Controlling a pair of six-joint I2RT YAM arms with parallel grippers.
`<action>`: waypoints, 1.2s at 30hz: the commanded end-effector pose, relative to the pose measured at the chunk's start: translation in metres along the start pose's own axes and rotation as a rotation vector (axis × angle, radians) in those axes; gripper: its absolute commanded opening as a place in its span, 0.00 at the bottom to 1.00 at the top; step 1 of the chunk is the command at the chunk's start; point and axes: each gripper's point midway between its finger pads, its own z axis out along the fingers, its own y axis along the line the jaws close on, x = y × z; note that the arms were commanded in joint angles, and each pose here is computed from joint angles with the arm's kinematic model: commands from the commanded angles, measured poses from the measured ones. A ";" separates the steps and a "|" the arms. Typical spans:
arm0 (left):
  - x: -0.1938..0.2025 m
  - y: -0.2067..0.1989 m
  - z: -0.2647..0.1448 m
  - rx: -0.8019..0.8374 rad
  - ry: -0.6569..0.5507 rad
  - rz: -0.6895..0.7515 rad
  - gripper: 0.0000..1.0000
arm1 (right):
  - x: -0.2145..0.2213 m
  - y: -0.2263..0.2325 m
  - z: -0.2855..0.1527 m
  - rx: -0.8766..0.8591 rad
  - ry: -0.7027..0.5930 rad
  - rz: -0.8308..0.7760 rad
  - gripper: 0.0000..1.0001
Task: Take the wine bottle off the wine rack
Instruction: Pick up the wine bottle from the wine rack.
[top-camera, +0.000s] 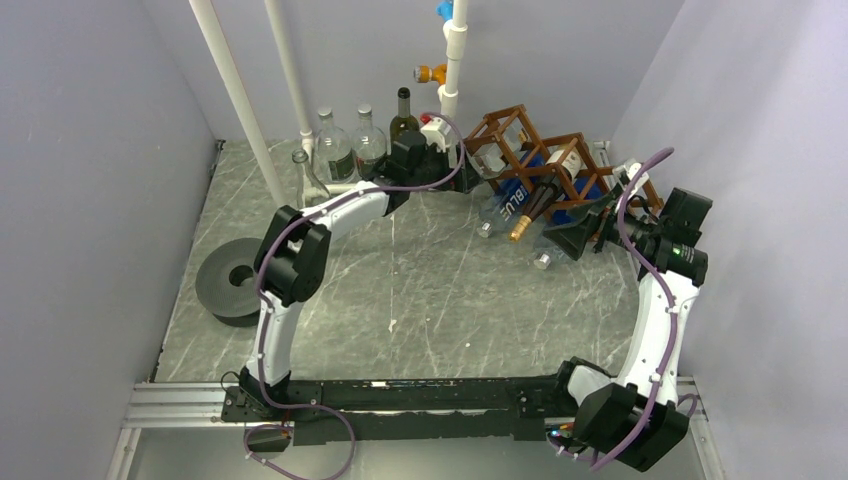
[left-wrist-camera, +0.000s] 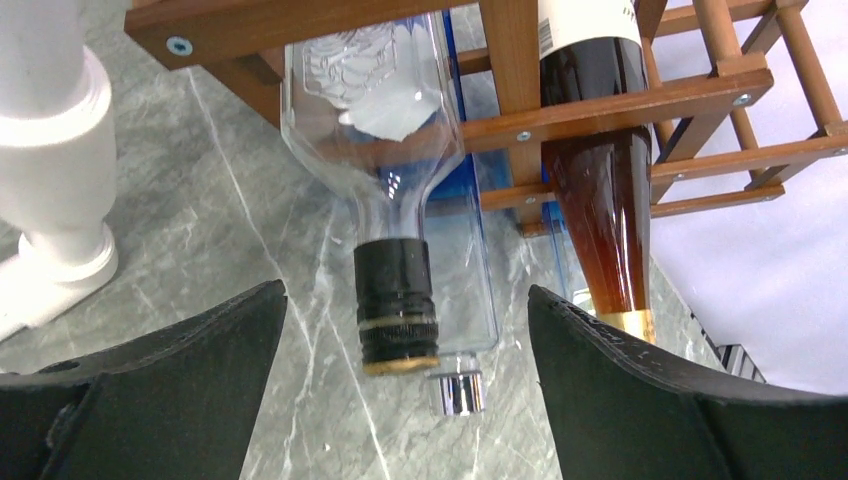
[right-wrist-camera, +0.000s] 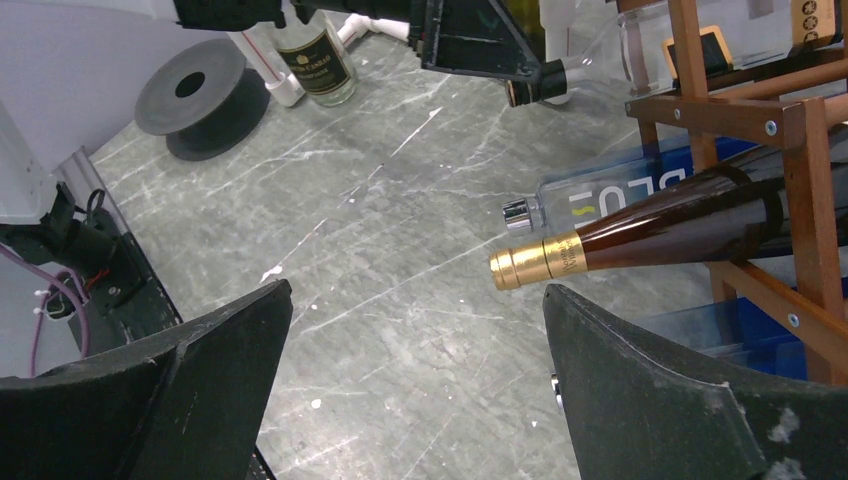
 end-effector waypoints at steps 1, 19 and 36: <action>-0.031 -0.021 0.013 0.081 -0.089 0.015 0.94 | -0.008 0.004 -0.002 -0.018 -0.031 -0.036 1.00; -0.024 -0.013 0.045 0.073 -0.100 -0.060 0.88 | -0.007 0.006 -0.003 -0.028 -0.046 -0.033 1.00; -0.014 -0.003 0.070 0.034 -0.086 -0.060 0.73 | -0.009 0.009 -0.005 -0.032 -0.055 -0.041 1.00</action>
